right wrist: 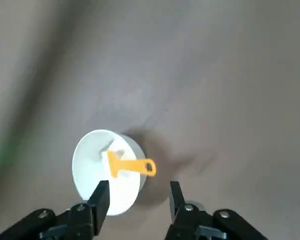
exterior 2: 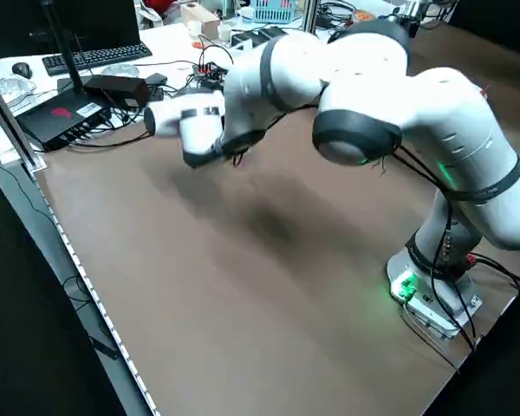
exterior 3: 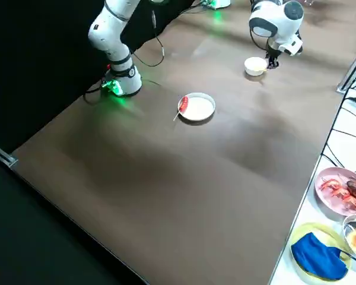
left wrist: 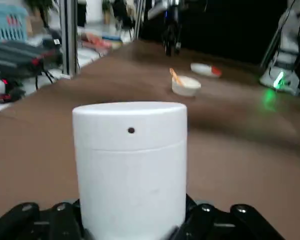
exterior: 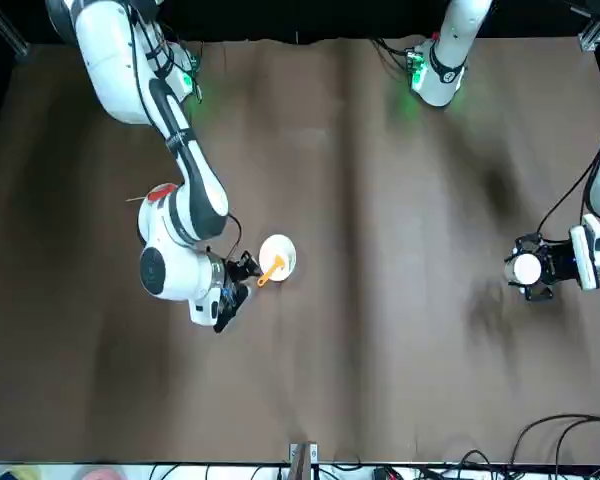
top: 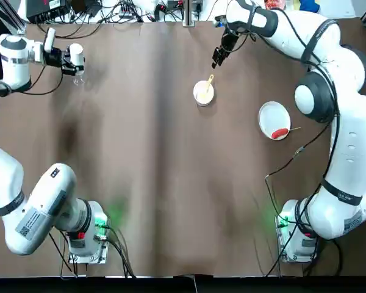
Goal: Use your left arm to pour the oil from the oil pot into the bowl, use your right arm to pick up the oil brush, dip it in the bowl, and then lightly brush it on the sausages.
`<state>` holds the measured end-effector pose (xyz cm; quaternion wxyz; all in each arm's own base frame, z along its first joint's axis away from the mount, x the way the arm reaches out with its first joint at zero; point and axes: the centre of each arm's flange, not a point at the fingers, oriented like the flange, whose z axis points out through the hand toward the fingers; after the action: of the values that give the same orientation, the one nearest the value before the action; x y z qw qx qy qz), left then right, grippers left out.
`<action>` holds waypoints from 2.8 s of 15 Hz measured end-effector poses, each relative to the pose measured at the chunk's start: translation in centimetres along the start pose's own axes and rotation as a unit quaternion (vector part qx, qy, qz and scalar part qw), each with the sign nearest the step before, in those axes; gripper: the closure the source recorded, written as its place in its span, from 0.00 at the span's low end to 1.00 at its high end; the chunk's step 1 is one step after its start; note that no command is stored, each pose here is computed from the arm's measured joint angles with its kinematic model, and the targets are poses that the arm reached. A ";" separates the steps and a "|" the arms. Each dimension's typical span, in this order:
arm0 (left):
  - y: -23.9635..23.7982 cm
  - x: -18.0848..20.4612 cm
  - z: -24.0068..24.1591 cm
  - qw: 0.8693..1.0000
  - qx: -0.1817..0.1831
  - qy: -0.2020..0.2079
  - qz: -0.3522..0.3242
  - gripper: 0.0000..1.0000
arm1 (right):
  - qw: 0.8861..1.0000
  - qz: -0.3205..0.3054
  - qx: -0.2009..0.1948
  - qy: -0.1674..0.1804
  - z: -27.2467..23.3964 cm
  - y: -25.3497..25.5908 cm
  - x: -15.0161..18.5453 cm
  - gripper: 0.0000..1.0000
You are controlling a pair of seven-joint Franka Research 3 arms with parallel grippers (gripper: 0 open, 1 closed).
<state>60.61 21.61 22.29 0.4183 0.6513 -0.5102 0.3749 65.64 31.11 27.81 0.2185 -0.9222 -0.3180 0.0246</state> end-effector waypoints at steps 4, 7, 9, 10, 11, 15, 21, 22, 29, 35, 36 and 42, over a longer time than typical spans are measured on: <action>0.8 -4.0 -0.8 0.998 0.008 0.067 0.006 0.47 | 1.000 -0.018 -0.002 0.004 1.8 0.6 1.1 0.44; 1.2 -5.9 -1.2 0.996 0.009 0.084 -0.003 0.47 | 0.999 -0.041 -0.003 0.004 2.4 0.8 1.3 0.44; 1.3 -6.9 -1.3 0.995 0.011 0.094 0.006 0.47 | 0.999 -0.041 -0.001 -0.002 3.1 1.0 1.1 0.44; 1.3 -7.2 -1.3 0.995 0.011 0.100 0.015 0.47 | 0.999 -0.041 0.002 -0.007 3.6 1.1 0.9 0.44; 1.3 -7.3 -1.4 0.994 0.008 0.107 0.027 0.47 | 0.999 -0.041 0.005 -0.014 4.0 1.2 0.7 0.44; 1.4 -8.5 -1.7 0.992 0.005 0.121 0.044 0.47 | 0.999 -0.040 0.014 -0.032 5.7 1.6 0.1 0.44; 2.6 -11.6 -2.3 0.989 0.001 0.130 0.067 0.47 | 0.998 -0.041 0.018 -0.043 7.1 1.1 -0.2 0.50; 2.7 -12.0 -2.2 0.989 0.001 0.131 0.066 0.47 | 0.998 -0.042 0.018 -0.044 7.2 1.0 -0.1 0.50; 2.8 -12.3 -2.3 0.988 0.001 0.138 0.066 0.41 | 0.998 -0.045 0.018 -0.045 7.3 0.6 -0.1 0.63; 3.1 -13.0 -2.9 0.989 0.005 0.136 0.060 0.26 | 0.998 -0.047 0.018 -0.045 7.4 0.5 0.0 0.67; 3.2 -13.3 -3.1 0.989 0.007 0.134 0.058 0.25 | 0.998 -0.047 0.018 -0.045 7.4 0.4 0.0 0.67; 3.4 -13.8 -4.2 0.990 0.015 0.126 0.056 0.22 | 0.998 -0.050 0.018 -0.046 7.6 0.1 0.1 0.67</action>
<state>54.31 29.94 11.78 0.4477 0.5755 -0.4832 0.4847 64.34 34.05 20.94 0.2213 -0.8990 -0.3728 0.0613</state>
